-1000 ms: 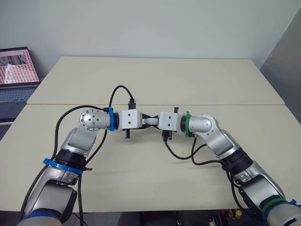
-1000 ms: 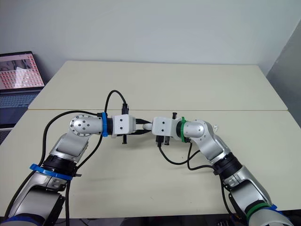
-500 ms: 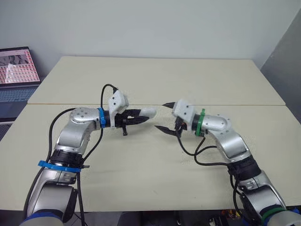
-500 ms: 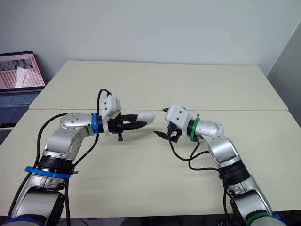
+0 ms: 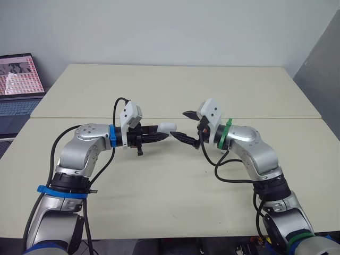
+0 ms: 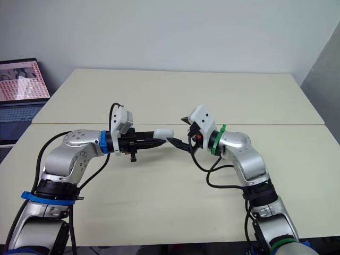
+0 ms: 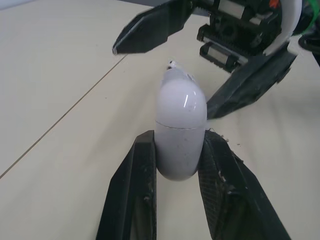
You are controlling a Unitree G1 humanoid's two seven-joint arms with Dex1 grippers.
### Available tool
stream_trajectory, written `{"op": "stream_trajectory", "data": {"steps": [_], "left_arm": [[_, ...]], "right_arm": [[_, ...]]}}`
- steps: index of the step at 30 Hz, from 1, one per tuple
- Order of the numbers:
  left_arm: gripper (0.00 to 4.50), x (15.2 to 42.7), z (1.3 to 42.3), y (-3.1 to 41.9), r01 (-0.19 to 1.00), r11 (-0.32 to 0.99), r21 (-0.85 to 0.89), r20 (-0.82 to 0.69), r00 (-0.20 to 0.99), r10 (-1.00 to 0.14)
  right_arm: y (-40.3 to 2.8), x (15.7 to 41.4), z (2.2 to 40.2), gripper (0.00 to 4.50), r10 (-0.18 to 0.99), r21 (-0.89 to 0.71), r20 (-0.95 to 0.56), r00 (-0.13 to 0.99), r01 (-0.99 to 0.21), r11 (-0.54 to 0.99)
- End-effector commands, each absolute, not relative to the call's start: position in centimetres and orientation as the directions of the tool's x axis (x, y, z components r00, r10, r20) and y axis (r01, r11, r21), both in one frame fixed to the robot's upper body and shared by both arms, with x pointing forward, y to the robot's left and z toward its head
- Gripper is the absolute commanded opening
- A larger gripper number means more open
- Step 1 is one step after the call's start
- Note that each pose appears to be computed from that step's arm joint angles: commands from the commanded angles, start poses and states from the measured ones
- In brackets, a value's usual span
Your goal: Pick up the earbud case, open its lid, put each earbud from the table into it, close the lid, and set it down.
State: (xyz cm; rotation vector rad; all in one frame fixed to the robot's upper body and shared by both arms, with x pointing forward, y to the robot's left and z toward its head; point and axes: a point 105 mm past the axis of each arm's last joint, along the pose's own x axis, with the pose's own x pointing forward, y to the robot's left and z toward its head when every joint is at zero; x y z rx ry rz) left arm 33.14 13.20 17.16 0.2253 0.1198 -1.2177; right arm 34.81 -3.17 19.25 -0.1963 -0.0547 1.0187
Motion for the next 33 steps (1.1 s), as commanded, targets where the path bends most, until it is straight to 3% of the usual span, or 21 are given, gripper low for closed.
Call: {"op": "stream_trajectory", "data": {"steps": [1, 8, 15, 24, 27, 33], "left_arm": [[0.75, 32.2, 17.6, 12.1, 0.955, 0.262, 0.14, -0.2, 0.286, -0.937], [0.75, 32.5, 17.5, 12.0, 0.941, 0.309, 0.137, -0.168, 0.329, -0.929], [0.75, 33.4, 16.9, 11.8, 0.859, 0.49, 0.149, -0.047, 0.501, -0.864], [0.75, 32.3, 16.1, 11.5, 0.836, 0.53, 0.138, -0.035, 0.539, -0.841], [0.75, 32.3, 16.2, 11.9, 0.828, 0.542, 0.142, -0.037, 0.551, -0.833], [0.75, 32.4, 16.1, 12.0, 0.822, 0.549, 0.15, -0.039, 0.56, -0.828]], "right_arm": [[-4.9, 35.9, 21.8, 4.44, 0.807, -0.168, 0.027, 0.59, -0.793, 0.586], [-6.4, 36.2, 21.9, 4.44, 0.789, -0.105, 0.011, 0.614, -0.784, 0.612], [-13.1, 35.5, 14.0, 4.44, 0.671, -0.237, -0.31, 0.674, -0.738, 0.632], [-16.4, 34.3, 9.9, 4.44, 0.596, -0.233, -0.492, 0.635, -0.756, 0.612], [-16.9, 34.4, 9.4, 3.86, 0.586, -0.222, -0.515, 0.625, -0.758, 0.613], [-16.8, 34.7, 9.4, 1.8, 0.596, -0.211, -0.508, 0.622, -0.761, 0.614]]}}
